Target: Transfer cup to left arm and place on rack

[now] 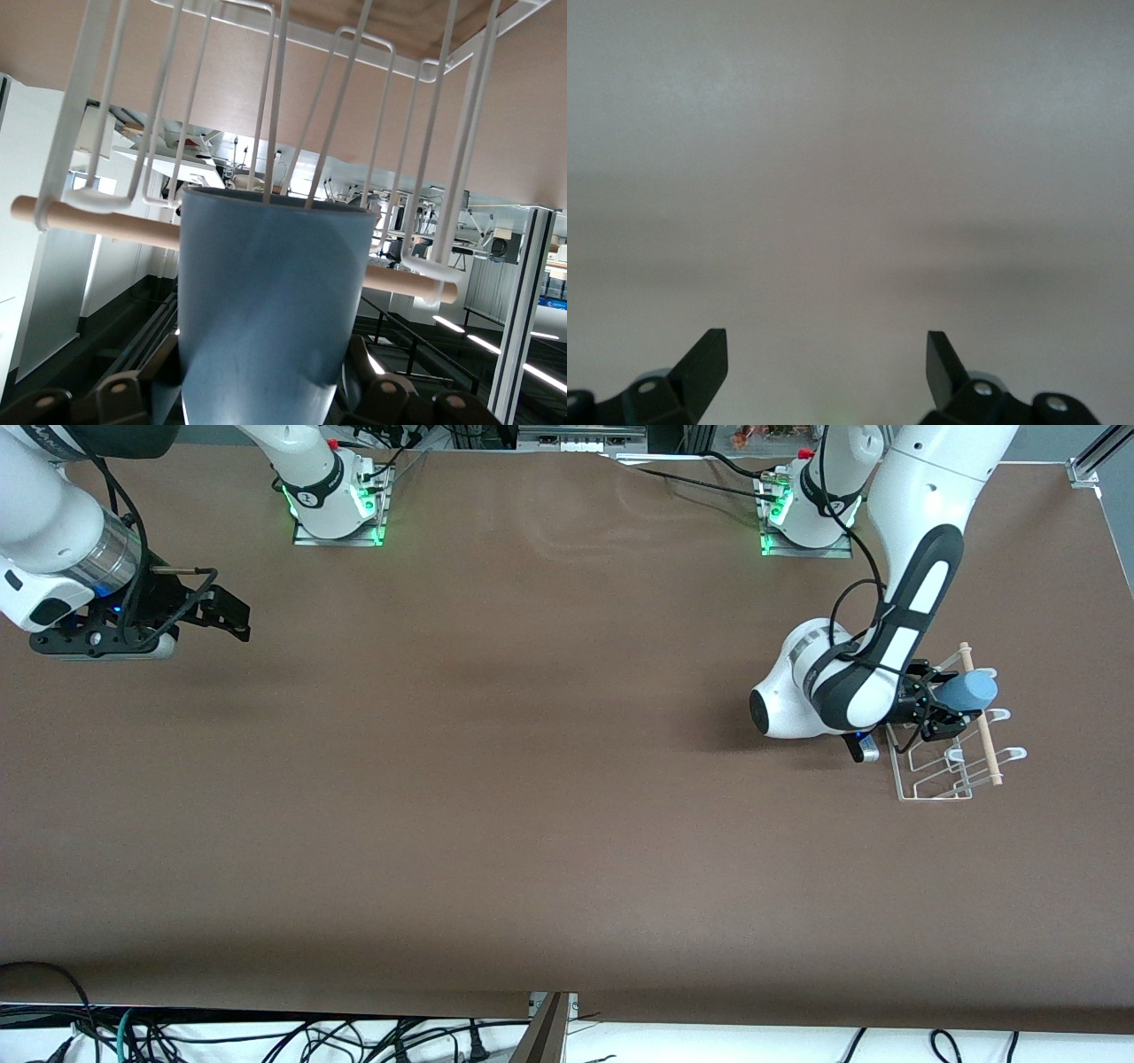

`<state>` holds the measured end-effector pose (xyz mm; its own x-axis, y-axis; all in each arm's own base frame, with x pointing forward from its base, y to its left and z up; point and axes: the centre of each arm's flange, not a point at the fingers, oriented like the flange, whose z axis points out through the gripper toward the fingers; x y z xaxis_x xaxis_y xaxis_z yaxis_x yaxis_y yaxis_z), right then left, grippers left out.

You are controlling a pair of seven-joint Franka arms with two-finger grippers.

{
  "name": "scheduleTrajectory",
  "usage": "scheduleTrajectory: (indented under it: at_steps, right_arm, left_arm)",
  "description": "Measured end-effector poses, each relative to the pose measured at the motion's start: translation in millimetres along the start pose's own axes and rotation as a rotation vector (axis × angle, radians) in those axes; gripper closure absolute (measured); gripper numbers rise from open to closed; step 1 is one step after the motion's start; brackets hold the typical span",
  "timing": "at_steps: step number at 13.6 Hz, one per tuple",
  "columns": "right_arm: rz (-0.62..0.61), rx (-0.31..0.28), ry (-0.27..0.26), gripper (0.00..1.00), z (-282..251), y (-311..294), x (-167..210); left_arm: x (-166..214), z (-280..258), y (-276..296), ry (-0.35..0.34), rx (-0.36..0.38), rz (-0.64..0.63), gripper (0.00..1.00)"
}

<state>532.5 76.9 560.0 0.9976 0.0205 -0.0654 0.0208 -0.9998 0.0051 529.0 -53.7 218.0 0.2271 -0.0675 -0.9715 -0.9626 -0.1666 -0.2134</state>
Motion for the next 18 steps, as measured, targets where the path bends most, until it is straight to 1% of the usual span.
scheduleTrajectory:
  at_steps: [1,3,5,6,8,10,13,14,16,18]
  right_arm:
    - [0.000,0.001,0.004,0.01,-2,-1,3]
    - [-0.002,0.003,0.016,0.01,-6,-2,9]
    - [-0.005,0.004,0.020,0.01,-8,-4,14]
    - [-0.005,0.004,0.019,0.01,-8,-4,15]
    - [-0.005,0.004,0.017,0.01,-7,-4,15]
    - [-0.005,0.004,0.015,0.01,-6,-4,16]
    - [-0.004,0.004,0.011,0.01,-4,-4,18]
    - [-0.004,0.004,0.010,0.01,-3,-4,18]
    - [-0.004,0.004,0.008,0.01,-2,-4,19]
    - [-0.004,0.004,0.009,0.01,-2,-4,19]
  left_arm:
    - [1,0,-1,0.001,0.000,-0.003,0.17]
    - [-4,-2,-8,0.009,-0.003,-0.025,0.01]
    - [-15,-6,-22,0.026,-0.016,-0.061,0.00]
    - [-23,-9,-28,0.046,-0.046,-0.082,0.00]
    - [-51,-20,-45,0.127,-0.167,-0.140,0.00]
    - [-92,-28,-72,0.211,-0.291,-0.222,0.00]
    - [-161,-37,-111,0.375,-0.517,-0.334,0.00]
    - [-186,-42,-122,0.437,-0.578,-0.381,0.00]
    - [-227,-57,-137,0.549,-0.666,-0.482,0.00]
    - [-259,-71,-147,0.643,-0.740,-0.563,0.00]
